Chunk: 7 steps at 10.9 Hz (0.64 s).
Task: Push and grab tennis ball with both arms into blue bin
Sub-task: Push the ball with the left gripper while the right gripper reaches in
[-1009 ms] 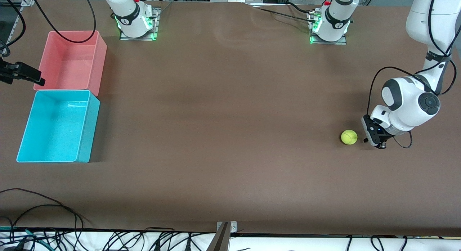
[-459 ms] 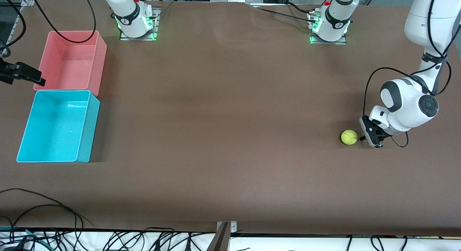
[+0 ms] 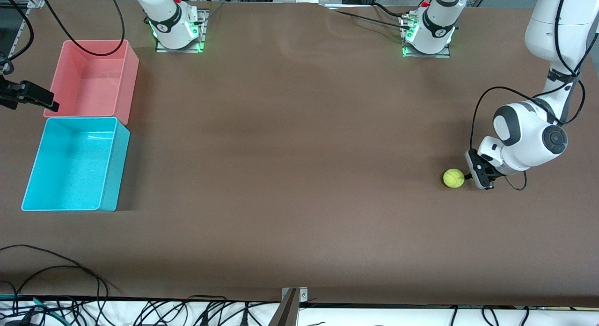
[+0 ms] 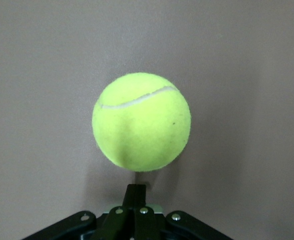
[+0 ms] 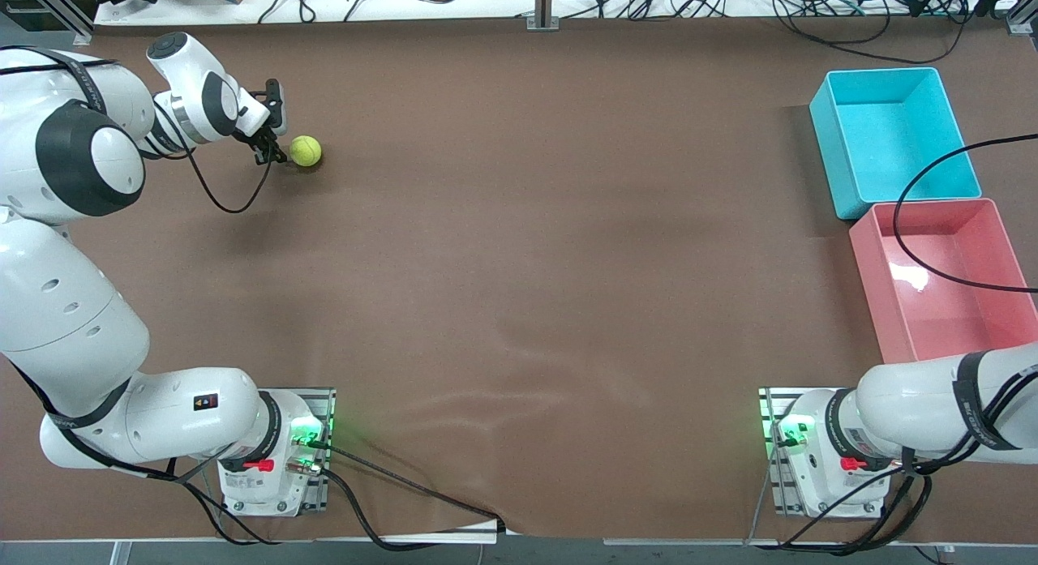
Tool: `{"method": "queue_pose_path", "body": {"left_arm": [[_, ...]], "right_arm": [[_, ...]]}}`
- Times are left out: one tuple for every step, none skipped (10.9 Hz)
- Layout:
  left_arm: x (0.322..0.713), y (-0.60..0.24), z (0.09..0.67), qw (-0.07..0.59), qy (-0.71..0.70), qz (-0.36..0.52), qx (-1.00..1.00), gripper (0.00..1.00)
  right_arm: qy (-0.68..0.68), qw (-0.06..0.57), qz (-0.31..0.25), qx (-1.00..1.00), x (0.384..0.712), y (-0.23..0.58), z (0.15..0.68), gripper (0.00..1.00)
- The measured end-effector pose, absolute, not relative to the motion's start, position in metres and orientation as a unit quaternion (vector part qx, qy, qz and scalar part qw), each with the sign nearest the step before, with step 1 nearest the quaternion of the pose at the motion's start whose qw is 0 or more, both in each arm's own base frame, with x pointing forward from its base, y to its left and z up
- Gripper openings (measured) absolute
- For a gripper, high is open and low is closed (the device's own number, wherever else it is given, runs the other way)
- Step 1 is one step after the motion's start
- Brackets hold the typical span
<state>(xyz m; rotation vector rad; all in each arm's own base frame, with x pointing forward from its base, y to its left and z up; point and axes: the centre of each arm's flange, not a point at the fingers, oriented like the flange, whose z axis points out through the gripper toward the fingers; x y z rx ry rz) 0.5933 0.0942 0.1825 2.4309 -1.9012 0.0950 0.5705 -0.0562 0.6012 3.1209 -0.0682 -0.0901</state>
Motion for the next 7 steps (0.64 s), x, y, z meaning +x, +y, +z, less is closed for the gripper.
{"method": "queue_pose_path", "body": {"left_arm": [[0.593, 0.093, 0.182, 0.028, -0.614, 0.031, 0.788, 0.01], [0.594, 0.086, 0.182, 0.030, -0.606, 0.032, 0.794, 0.01], [0.597, 0.070, 0.182, 0.035, -0.588, 0.033, 0.808, 0.01], [0.603, 0.038, 0.185, 0.043, -0.560, 0.041, 0.826, 0.01], [0.615, -0.009, 0.194, 0.052, -0.525, 0.054, 0.848, 0.01], [0.626, -0.060, 0.207, 0.060, -0.491, 0.068, 0.866, 0.01], [0.632, -0.100, 0.217, 0.064, -0.472, 0.077, 0.876, 0.01]], "right_arm": [[-0.022, 0.009, -0.029, 0.999, 0.570, -0.056, 0.601, 1.00], [-0.022, 0.009, -0.029, 0.999, 0.570, -0.056, 0.601, 1.00], [-0.022, 0.009, -0.029, 0.999, 0.570, -0.056, 0.601, 1.00], [-0.022, 0.009, -0.029, 0.999, 0.570, -0.056, 0.601, 1.00], [-0.021, 0.009, -0.029, 0.999, 0.571, -0.056, 0.601, 1.00], [-0.021, 0.009, -0.029, 0.999, 0.571, -0.055, 0.601, 1.00], [-0.021, 0.009, -0.031, 0.999, 0.571, -0.055, 0.599, 1.00]]}}
